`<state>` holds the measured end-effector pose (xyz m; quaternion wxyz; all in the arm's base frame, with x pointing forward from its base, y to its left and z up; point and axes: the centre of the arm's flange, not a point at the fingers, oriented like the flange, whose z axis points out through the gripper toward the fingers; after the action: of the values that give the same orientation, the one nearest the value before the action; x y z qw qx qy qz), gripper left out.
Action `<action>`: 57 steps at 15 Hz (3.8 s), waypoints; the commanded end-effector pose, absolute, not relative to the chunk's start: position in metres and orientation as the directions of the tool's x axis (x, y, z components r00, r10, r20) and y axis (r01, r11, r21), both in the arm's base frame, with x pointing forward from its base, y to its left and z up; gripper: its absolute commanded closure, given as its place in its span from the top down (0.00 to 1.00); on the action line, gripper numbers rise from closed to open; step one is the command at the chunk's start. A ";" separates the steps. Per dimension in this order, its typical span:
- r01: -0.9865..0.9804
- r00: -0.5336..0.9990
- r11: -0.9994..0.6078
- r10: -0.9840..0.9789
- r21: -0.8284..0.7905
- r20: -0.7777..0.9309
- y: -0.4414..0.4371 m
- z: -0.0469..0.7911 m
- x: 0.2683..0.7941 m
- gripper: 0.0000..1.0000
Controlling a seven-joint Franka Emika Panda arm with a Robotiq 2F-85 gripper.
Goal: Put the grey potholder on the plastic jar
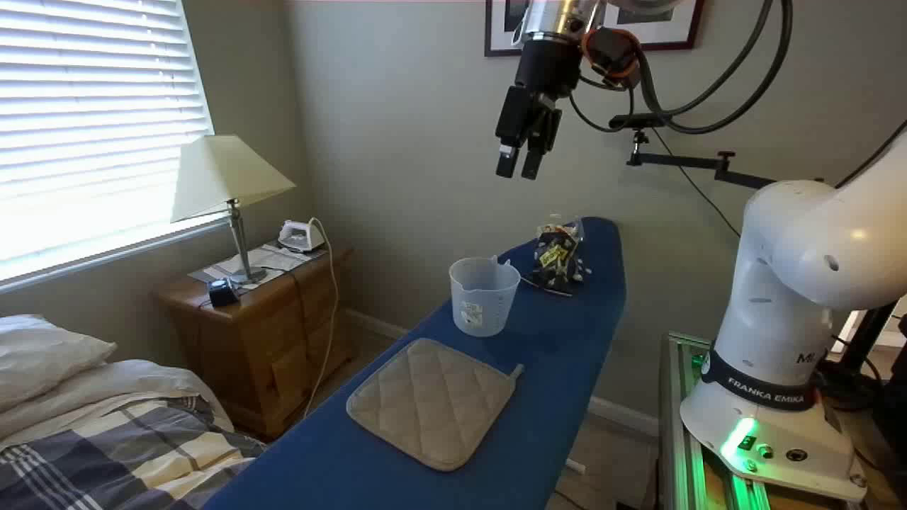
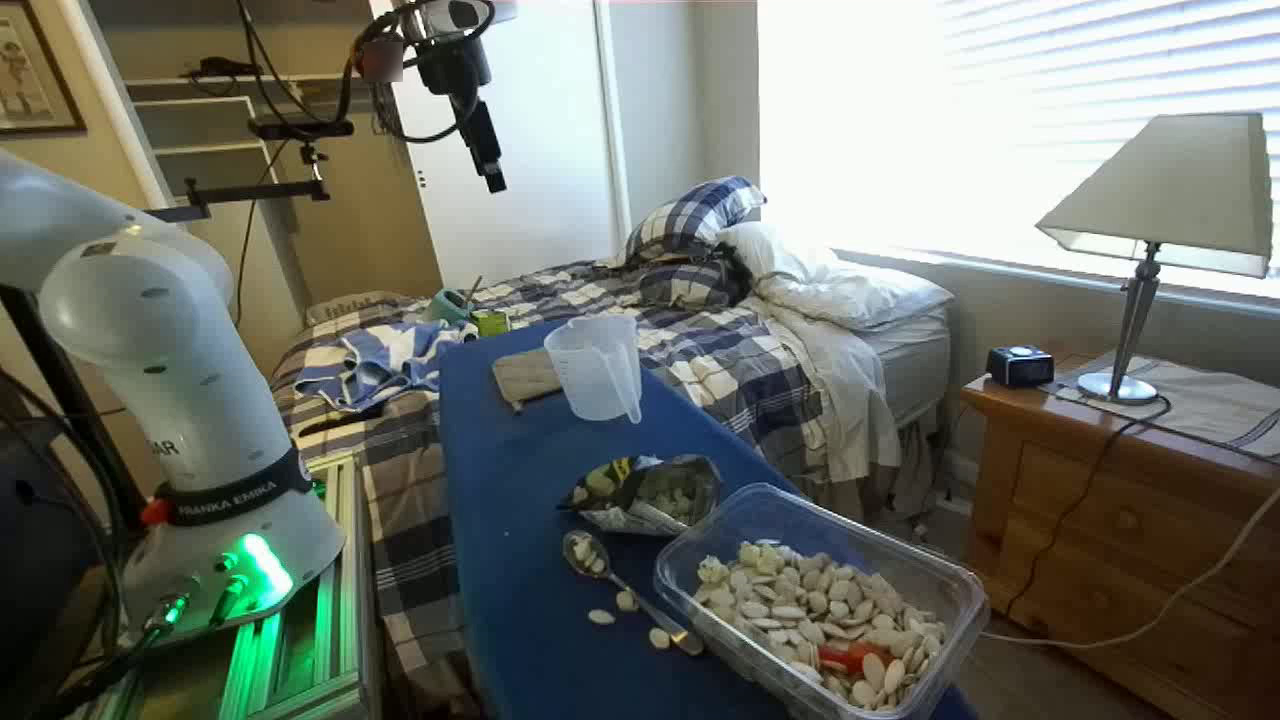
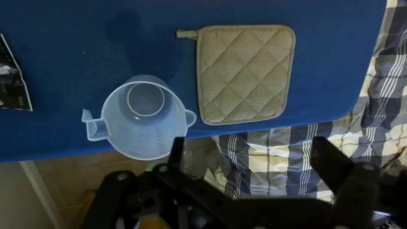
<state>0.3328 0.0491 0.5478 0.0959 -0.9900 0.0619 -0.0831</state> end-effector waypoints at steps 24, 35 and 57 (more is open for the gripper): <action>-0.052 0.998 -0.990 -0.046 -0.131 -0.048 0.152 0.363 0.450 1.00; 0.020 0.995 -0.995 0.029 -0.095 -0.098 0.179 0.318 0.456 1.00; 0.345 0.939 -0.932 0.341 0.116 -0.054 0.285 0.263 0.524 1.00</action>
<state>0.5070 0.2645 0.2691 -0.0495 -0.9845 -0.1670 0.0209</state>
